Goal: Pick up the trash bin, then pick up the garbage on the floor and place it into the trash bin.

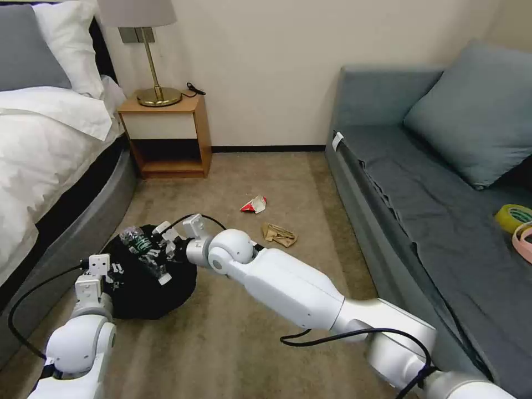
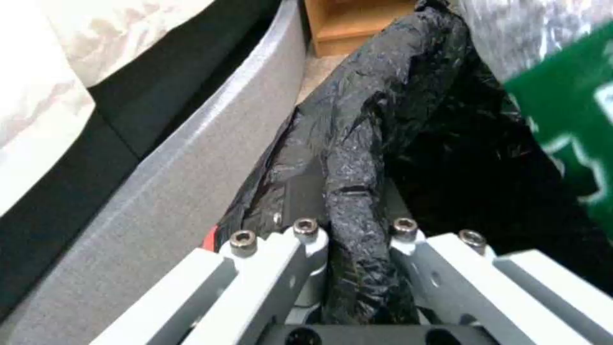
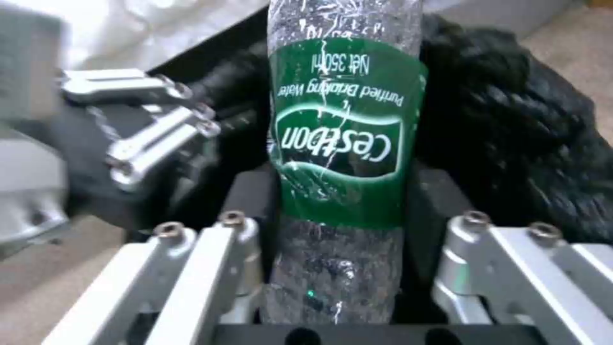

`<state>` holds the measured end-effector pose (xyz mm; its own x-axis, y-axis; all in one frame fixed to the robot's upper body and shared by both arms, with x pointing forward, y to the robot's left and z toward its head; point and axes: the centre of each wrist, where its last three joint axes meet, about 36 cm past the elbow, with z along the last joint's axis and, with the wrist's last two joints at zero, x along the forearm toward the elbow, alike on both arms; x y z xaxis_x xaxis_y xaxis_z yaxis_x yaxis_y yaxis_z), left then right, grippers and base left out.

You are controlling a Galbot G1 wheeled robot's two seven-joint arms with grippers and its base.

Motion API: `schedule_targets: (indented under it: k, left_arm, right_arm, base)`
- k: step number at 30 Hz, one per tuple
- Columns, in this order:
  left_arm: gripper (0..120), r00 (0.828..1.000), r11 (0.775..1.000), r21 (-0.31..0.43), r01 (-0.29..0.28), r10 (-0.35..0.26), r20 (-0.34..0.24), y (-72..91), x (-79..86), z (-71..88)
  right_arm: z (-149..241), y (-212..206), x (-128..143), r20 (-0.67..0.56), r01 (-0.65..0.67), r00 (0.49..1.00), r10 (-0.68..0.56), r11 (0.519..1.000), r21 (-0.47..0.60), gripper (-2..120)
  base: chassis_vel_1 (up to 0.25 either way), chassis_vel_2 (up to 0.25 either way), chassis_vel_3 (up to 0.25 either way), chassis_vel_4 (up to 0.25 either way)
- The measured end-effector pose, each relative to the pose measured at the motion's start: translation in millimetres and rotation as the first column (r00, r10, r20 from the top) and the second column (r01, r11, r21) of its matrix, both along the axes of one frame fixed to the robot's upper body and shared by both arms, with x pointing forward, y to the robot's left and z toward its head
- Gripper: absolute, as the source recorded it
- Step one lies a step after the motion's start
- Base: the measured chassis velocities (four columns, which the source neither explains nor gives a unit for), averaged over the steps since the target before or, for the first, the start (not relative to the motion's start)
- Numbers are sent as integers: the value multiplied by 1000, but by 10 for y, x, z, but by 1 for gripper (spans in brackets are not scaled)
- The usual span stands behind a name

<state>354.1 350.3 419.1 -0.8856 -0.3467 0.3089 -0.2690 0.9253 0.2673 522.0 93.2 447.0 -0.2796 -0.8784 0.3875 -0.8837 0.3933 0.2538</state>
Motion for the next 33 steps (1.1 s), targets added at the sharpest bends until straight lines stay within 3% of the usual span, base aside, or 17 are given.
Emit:
schedule_targets:
  k: [3,9,12,16,24,25,27,30,31,33]
  left_arm:
    - [4,1000,1000,3,-4,4,5,-3,-18,14]
    - [4,1000,1000,6,-8,8,9,9,-5,21]
    - [4,1000,1000,6,-14,14,3,35,14,-22]
    - [4,1000,1000,9,-24,24,1,77,51,-72]
    - [4,999,999,20,-51,51,1,192,87,-110]
    - [4,998,997,22,-69,69,6,293,93,-106]
    - [4,997,997,21,-78,78,7,340,93,-102]
    - [4,995,995,19,-101,101,15,455,91,-71]
    - [4,994,994,15,-112,111,20,502,83,-51]
    - [4,993,993,15,-115,114,20,514,75,-50]
  right_arm:
    - [-36,-32,-7,-1,10,1000,-10,1000,-8,56]
    - [-12,-71,-1,-5,11,1000,-11,1000,-14,73]
    - [-20,-131,-21,-11,8,1000,-8,1000,-18,89]
    - [13,-187,-16,-7,12,1000,-12,1000,-10,99]
    - [39,-317,83,1,42,999,-42,999,-11,100]
    - [4,-468,196,20,70,997,-70,997,-36,100]
    - [-51,-566,267,45,91,995,-88,994,-64,100]
    - [-301,-814,444,110,155,984,-139,976,-151,100]
    - [-620,-1017,563,147,211,972,-182,951,-224,100]
    - [-740,-1091,594,153,227,969,-193,942,-249,100]
  base:
    - [0,0,0,0]
    - [0,0,0,0]
    - [0,0,0,0]
    - [0,0,0,0]
    - [0,0,0,0]
    - [0,0,0,0]
    - [0,0,0,0]
    - [0,0,0,0]
    - [0,0,0,0]
    - [0,0,0,0]
